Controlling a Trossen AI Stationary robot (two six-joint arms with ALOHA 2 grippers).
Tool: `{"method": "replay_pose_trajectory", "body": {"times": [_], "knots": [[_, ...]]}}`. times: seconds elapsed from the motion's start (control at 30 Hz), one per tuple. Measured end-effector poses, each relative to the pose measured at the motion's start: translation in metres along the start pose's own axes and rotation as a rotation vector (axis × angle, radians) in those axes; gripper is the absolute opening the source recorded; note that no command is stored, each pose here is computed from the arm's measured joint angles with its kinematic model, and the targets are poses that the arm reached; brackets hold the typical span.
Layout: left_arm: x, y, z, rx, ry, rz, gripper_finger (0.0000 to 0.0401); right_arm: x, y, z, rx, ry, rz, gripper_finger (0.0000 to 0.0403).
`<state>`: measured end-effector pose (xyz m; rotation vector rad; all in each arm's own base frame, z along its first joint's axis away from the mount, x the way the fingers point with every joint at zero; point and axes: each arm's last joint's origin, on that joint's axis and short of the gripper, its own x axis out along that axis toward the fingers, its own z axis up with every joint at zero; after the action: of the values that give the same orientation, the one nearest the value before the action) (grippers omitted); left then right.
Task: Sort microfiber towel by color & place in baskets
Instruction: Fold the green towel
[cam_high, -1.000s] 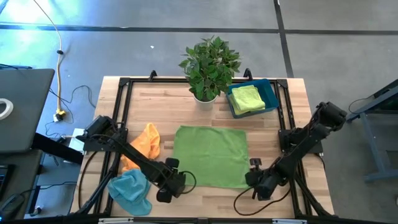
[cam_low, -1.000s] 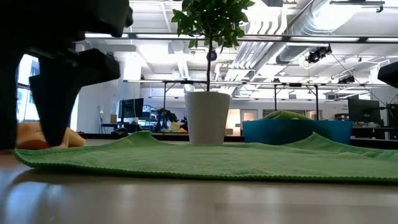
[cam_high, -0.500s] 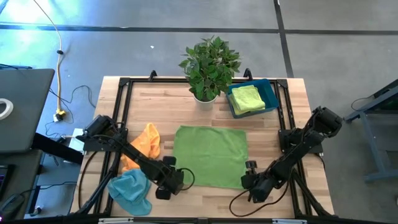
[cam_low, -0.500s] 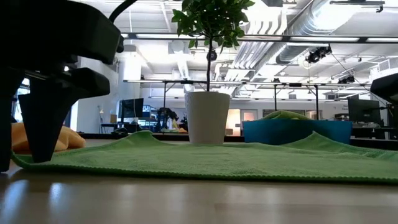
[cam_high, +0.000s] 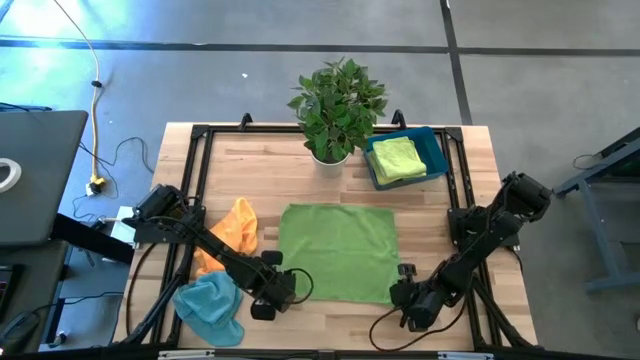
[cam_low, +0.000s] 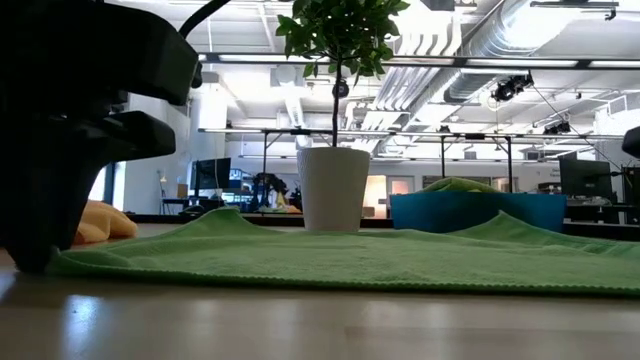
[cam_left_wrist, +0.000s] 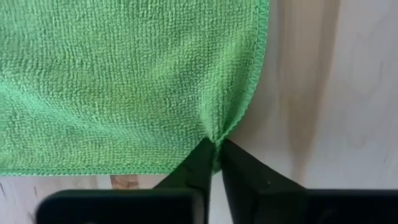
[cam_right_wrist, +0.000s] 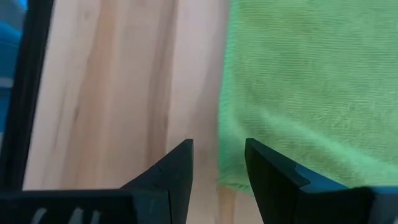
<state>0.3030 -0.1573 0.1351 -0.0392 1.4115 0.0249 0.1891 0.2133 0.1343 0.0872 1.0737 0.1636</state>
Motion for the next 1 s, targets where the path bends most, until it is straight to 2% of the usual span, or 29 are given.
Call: {"method": "replay_pose_trajectory", "body": {"times": [0.1, 0.2, 0.43, 0.73, 1.0], "knots": [[0.000, 0.000, 0.000, -0.014, 0.001, -0.001, 0.0004, -0.001, 0.005, -0.002, -0.010, -0.008, 0.019, 0.0138], [0.000, 0.000, 0.000, -0.028, 0.001, -0.002, 0.0011, -0.003, 0.009, -0.005, -0.019, -0.019, 0.035, 0.0138], [-0.001, -0.002, 0.003, -0.027, -0.011, -0.003, 0.0005, -0.003, 0.006, -0.008, -0.019, -0.075, -0.070, 0.0138], [-0.002, -0.002, 0.004, -0.028, -0.019, 0.001, 0.0005, -0.002, 0.008, -0.009, -0.018, -0.052, -0.042, 0.0138], [-0.002, -0.002, 0.004, -0.029, -0.025, 0.001, 0.0004, 0.012, 0.008, -0.015, -0.036, -0.024, -0.082, 0.0138]]}}
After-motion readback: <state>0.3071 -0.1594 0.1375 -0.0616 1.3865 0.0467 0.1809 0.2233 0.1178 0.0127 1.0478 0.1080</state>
